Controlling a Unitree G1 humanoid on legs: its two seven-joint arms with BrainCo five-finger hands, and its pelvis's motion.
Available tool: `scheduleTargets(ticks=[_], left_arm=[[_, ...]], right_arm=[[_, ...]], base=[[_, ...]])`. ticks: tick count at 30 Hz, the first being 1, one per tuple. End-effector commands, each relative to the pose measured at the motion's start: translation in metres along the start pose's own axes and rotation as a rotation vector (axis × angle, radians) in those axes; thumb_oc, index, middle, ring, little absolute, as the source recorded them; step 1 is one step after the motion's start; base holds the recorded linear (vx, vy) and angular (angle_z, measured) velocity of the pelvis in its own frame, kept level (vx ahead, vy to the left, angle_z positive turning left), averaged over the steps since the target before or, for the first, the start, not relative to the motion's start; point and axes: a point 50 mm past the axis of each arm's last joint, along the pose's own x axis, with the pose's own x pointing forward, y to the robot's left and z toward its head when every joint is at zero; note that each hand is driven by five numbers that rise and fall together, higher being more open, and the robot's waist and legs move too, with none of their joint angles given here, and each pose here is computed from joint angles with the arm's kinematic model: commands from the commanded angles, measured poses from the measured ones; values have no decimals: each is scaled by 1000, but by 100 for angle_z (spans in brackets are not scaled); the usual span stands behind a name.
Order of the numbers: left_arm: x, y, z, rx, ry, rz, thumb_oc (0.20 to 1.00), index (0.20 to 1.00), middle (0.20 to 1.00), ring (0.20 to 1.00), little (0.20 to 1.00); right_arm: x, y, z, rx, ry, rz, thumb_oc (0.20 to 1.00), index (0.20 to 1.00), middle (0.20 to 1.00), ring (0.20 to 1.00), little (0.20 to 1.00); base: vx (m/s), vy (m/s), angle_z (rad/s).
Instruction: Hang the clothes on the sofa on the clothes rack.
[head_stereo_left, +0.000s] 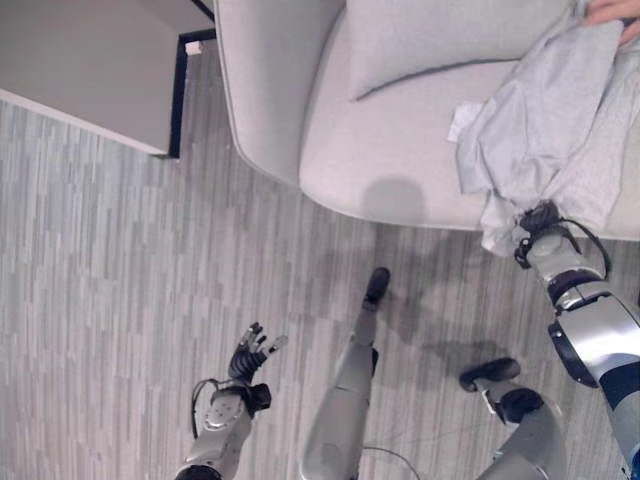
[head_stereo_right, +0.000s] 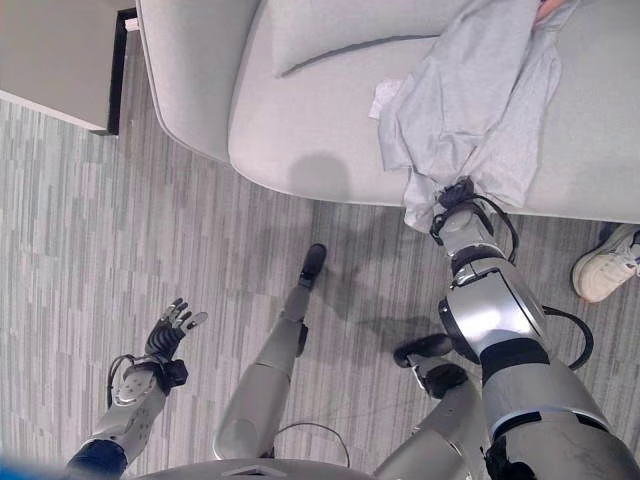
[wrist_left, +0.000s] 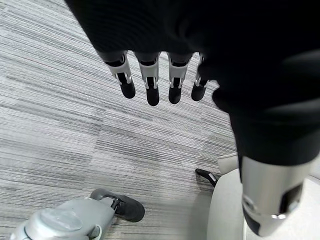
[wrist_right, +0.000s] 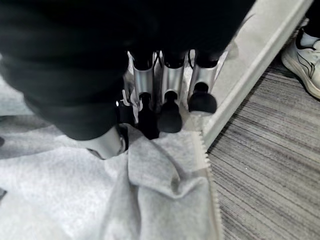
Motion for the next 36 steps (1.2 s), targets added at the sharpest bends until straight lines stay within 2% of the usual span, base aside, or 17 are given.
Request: scheduleTargets(ticks=[1, 3, 8, 11, 12, 15, 27, 28, 32, 36], left_arm=[[5, -2, 4, 48, -10, 0, 1000, 1000, 1000, 1000, 1000], [6, -3, 5, 53, -10, 0, 1000, 1000, 1000, 1000, 1000], [9, 1, 3, 45, 8, 39, 1000, 1000, 1000, 1000, 1000], [9, 6, 0, 38, 23, 71, 1000, 1000, 1000, 1000, 1000], [8, 7, -5, 21, 44, 100, 1000, 1000, 1000, 1000, 1000], [3, 9, -21, 7, 105, 139, 1000, 1000, 1000, 1000, 1000], [-9, 16, -56, 23, 265, 201, 1000, 1000, 1000, 1000, 1000], [-13, 20, -65, 18, 309, 226, 1000, 1000, 1000, 1000, 1000], [-21, 24, -80, 0, 388, 264, 1000, 1000, 1000, 1000, 1000], [-31, 27, -92, -15, 445, 291, 1000, 1000, 1000, 1000, 1000]], right_arm=[[1, -4, -13, 213, 68, -12, 200, 200, 200, 200, 200], [1, -2, -13, 237, 71, -11, 200, 200, 200, 200, 200], [-3, 9, 9, 464, 7, 6, 200, 200, 200, 200, 200], [-9, 21, 27, 578, -71, 47, 200, 200, 200, 200, 200], [-22, 35, 49, 679, -193, 105, 200, 200, 200, 200, 200], [-57, 56, 64, 734, -391, 217, 200, 200, 200, 200, 200], [-95, 76, 44, 696, -492, 310, 200, 200, 200, 200, 200], [-99, 82, 37, 714, -472, 328, 1000, 1000, 1000, 1000, 1000], [-113, 93, 31, 727, -471, 402, 1000, 1000, 1000, 1000, 1000], [-126, 99, 13, 658, -479, 453, 1000, 1000, 1000, 1000, 1000]], base=[[0, 0, 0], [0, 0, 0], [-8, 34, 0], [-10, 54, -4], [-6, 75, -8], [-2, 82, -21], [39, 86, -15], [75, 108, -5], [78, 114, -9], [72, 87, -22]])
